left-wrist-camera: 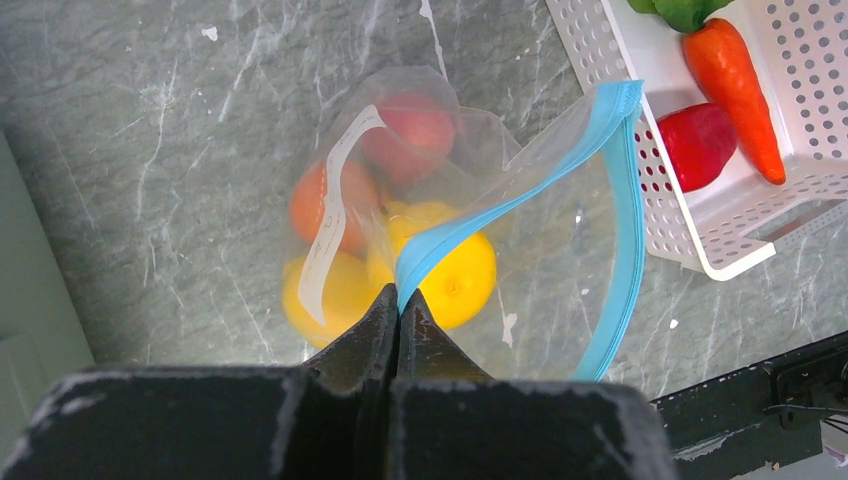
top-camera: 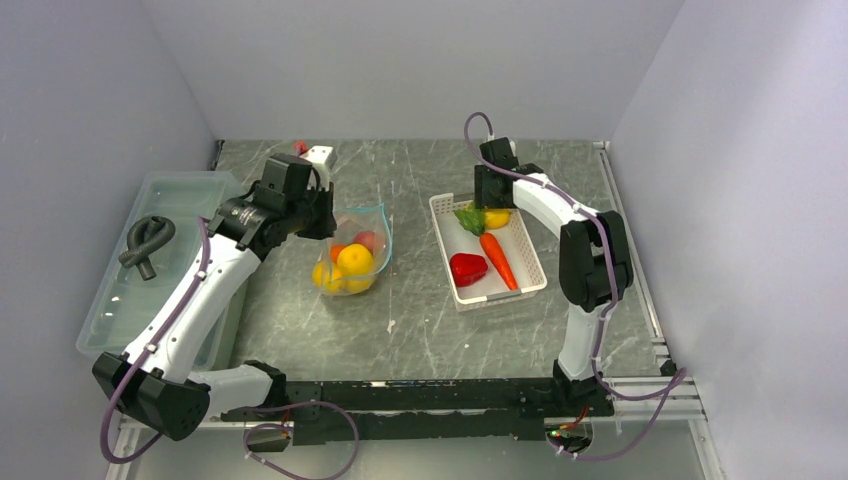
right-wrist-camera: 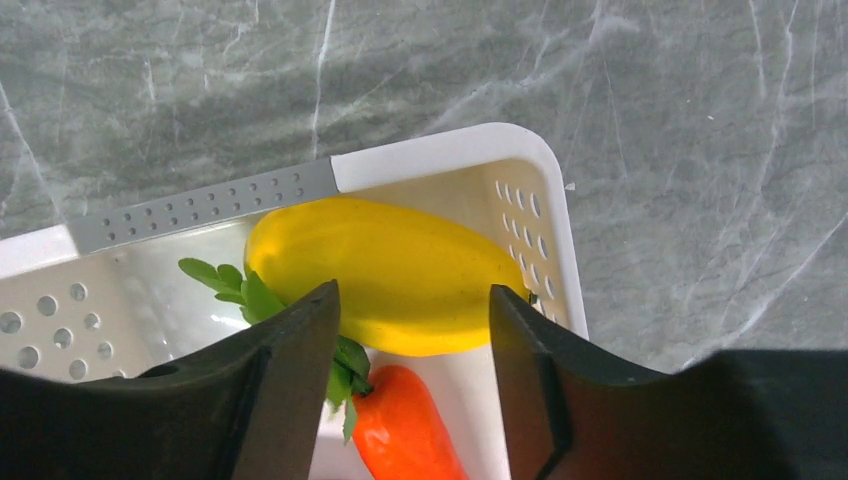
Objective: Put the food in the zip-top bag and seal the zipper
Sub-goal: Pick up the fake fruit from the bin.
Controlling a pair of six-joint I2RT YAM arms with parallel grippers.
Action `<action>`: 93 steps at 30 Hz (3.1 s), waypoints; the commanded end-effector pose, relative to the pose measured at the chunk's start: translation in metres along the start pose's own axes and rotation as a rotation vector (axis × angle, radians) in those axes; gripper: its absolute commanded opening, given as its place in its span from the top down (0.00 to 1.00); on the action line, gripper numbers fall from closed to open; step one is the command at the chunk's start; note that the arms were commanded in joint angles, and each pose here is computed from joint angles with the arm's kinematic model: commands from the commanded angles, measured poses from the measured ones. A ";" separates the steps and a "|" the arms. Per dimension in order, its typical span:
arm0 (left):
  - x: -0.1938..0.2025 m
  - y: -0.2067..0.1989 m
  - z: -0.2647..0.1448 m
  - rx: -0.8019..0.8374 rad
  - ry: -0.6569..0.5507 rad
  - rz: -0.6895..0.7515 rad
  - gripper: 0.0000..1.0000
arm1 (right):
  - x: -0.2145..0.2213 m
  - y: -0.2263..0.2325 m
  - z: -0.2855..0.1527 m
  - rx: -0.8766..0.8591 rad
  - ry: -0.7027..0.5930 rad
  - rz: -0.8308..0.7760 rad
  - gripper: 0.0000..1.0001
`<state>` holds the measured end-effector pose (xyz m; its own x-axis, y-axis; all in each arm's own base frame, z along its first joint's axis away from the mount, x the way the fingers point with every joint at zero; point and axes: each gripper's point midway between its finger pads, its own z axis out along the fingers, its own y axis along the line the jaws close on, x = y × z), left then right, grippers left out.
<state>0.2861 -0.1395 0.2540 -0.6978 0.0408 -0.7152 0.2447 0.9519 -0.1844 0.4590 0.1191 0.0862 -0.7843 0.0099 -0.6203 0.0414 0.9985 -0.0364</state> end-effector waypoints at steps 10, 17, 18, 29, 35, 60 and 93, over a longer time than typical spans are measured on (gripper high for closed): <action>-0.011 0.000 0.001 0.019 -0.048 0.012 1.00 | -0.005 0.005 0.005 -0.029 0.009 -0.042 0.22; -0.011 0.000 -0.001 0.020 -0.053 0.012 1.00 | 0.007 0.009 0.012 -0.053 0.047 -0.052 0.15; -0.011 0.000 -0.001 0.021 -0.053 0.011 1.00 | 0.010 0.010 0.013 -0.055 0.057 -0.052 0.14; -0.011 -0.002 -0.003 0.031 -0.056 0.009 1.00 | 0.037 0.014 0.005 -0.093 0.107 -0.045 0.09; -0.011 -0.003 -0.005 0.037 -0.064 0.007 1.00 | 0.048 0.020 -0.001 -0.105 0.122 -0.068 0.09; -0.011 -0.003 -0.007 0.040 -0.068 0.008 1.00 | 0.048 0.025 -0.002 -0.081 0.097 -0.054 0.35; -0.012 -0.002 -0.005 0.039 -0.068 0.002 1.00 | 0.014 0.080 -0.182 -0.382 -0.206 -0.205 0.78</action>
<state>0.2853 -0.1385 0.2520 -0.6974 0.0292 -0.7161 0.2478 0.9474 -0.2027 0.3559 0.1876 0.1825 -0.6798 -0.1433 -0.7193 -0.2446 0.9689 0.0382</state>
